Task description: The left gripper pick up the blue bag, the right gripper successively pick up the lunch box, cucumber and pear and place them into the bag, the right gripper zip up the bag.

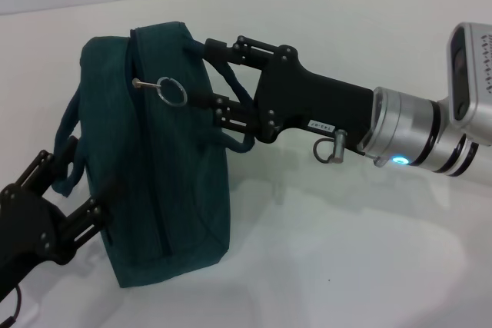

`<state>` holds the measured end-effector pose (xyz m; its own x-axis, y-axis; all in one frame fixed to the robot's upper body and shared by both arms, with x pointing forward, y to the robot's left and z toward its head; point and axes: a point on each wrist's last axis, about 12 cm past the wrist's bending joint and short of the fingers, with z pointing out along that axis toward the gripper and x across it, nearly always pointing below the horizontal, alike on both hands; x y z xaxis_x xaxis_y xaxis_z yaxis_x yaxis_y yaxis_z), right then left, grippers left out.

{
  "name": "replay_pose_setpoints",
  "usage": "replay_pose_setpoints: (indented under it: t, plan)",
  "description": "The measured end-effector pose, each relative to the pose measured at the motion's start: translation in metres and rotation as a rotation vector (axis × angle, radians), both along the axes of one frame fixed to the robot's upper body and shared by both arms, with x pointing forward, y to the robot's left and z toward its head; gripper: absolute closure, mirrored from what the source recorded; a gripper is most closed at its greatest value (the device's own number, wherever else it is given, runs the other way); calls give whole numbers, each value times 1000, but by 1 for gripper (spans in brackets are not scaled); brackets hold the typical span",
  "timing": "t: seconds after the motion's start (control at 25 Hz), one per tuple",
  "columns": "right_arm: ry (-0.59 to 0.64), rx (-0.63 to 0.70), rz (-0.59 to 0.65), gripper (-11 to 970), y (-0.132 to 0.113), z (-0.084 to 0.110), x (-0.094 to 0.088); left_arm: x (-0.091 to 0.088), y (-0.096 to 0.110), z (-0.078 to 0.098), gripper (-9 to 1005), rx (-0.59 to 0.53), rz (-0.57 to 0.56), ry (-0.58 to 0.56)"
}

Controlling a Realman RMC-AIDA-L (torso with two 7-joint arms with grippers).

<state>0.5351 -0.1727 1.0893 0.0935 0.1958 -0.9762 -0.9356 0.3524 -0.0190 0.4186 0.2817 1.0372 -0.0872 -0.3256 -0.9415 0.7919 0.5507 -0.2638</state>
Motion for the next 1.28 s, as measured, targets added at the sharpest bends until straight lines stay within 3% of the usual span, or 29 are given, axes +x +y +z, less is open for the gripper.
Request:
replay_pose_setpoints:
  t: [0.56, 1.0, 1.12, 1.28]
  plan:
    - [-19, -22, 12, 349, 7, 1, 2, 15, -11, -2, 193, 94, 33, -115]
    - [-50, -85, 17, 375, 16, 4, 7, 20, -17, -1, 434, 172, 22, -223]
    - [-61, -94, 11, 391, 17, 3, 8, 20, -18, -1, 549, 186, 30, -245]
    - [-64, -101, 6, 405, 17, 3, 9, 21, -18, 0, 588, 186, 29, -252]
